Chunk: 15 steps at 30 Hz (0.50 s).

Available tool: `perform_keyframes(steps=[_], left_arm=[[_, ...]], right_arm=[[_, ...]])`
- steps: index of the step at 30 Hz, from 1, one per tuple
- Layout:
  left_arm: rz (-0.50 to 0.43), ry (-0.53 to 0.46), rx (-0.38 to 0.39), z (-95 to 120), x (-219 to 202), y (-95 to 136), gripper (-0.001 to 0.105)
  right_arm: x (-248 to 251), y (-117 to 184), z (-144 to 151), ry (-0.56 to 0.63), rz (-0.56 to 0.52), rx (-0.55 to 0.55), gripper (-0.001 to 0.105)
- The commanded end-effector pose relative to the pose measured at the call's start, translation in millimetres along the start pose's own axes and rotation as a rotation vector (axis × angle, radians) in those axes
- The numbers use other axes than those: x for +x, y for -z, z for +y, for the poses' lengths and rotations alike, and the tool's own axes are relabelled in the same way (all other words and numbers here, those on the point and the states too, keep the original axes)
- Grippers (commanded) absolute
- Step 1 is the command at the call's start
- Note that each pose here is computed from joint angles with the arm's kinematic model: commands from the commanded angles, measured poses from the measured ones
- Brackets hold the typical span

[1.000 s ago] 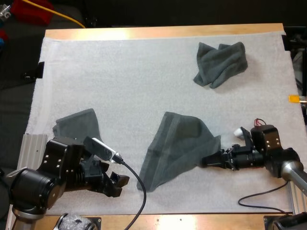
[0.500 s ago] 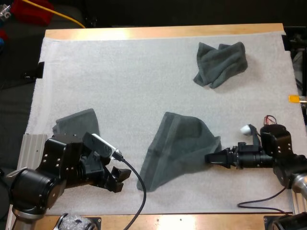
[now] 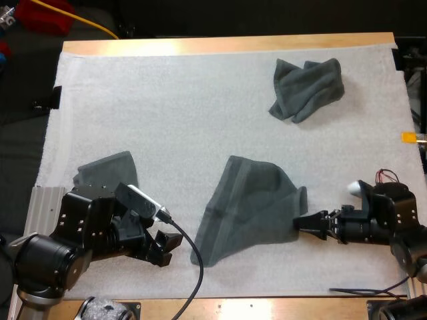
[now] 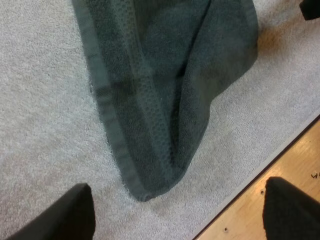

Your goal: Pick towel from pile, fold and stack

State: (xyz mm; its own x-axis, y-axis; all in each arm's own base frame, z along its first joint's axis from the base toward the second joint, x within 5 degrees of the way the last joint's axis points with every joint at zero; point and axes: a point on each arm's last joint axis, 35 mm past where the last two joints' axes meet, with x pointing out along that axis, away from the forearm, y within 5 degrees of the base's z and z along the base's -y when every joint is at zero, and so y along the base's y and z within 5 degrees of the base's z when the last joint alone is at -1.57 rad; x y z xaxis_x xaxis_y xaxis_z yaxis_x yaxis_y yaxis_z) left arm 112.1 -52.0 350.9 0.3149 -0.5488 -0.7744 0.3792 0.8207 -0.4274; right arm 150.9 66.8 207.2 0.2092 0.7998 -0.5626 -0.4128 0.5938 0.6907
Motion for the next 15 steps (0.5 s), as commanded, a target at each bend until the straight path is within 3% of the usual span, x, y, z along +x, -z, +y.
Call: perform_keyframes(steps=[1, 15], left_arm=[[-0.010, 0.006, 0.002, -0.8, -1.2, -1.6, 0.068], [-0.010, 0.006, -0.001, -0.8, -1.2, -1.6, 0.068]], right_arm=[[-1.6, 2.6, -0.7, 0.045, 0.018, -0.006, 0.070], [12.1, 34.3, -25.5, 0.145, 0.055, 0.019, 0.070]])
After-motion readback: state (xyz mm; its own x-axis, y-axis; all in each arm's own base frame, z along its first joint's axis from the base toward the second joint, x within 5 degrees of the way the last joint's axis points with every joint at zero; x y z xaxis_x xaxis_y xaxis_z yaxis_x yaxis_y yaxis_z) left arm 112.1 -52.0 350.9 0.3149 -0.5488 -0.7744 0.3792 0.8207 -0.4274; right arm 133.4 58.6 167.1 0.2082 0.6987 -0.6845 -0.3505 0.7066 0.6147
